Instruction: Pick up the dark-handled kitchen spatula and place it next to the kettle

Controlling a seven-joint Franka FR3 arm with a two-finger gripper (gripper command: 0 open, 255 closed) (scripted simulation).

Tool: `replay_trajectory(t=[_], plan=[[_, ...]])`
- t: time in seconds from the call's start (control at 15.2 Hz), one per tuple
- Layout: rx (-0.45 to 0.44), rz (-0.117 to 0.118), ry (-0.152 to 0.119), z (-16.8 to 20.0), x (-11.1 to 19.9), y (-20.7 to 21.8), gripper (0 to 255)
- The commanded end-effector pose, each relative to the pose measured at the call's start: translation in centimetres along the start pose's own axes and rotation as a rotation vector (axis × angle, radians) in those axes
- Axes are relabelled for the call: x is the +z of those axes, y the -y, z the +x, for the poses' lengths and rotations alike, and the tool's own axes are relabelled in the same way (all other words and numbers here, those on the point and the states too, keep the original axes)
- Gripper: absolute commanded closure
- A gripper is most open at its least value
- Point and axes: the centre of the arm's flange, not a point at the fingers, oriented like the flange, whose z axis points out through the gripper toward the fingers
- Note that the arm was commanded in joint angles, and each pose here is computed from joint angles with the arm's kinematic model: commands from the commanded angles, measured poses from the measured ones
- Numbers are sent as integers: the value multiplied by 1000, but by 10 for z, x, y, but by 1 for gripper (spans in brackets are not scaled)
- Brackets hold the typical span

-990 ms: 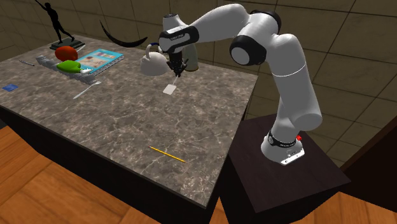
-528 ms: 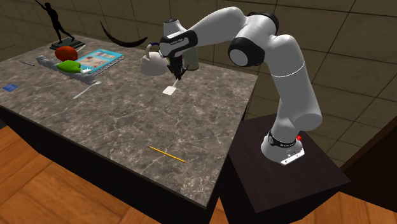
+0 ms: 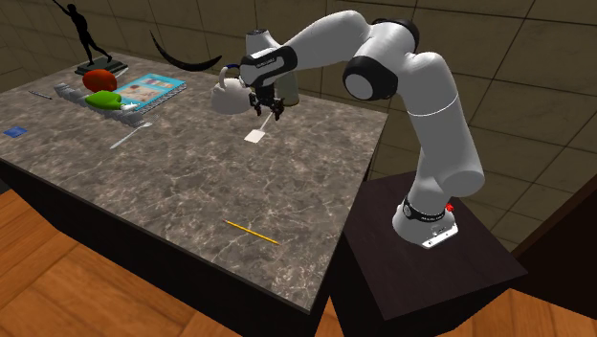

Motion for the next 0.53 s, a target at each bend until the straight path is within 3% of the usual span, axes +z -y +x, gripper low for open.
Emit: replay_trajectory(t=[0.0, 0.07, 0.33, 0.46], plan=[[0, 0, 0, 0, 0, 0, 0], [0, 0, 0, 0, 0, 0, 0], [0, 0, 0, 0, -50, 0, 0], [0, 0, 0, 0, -50, 0, 0]])
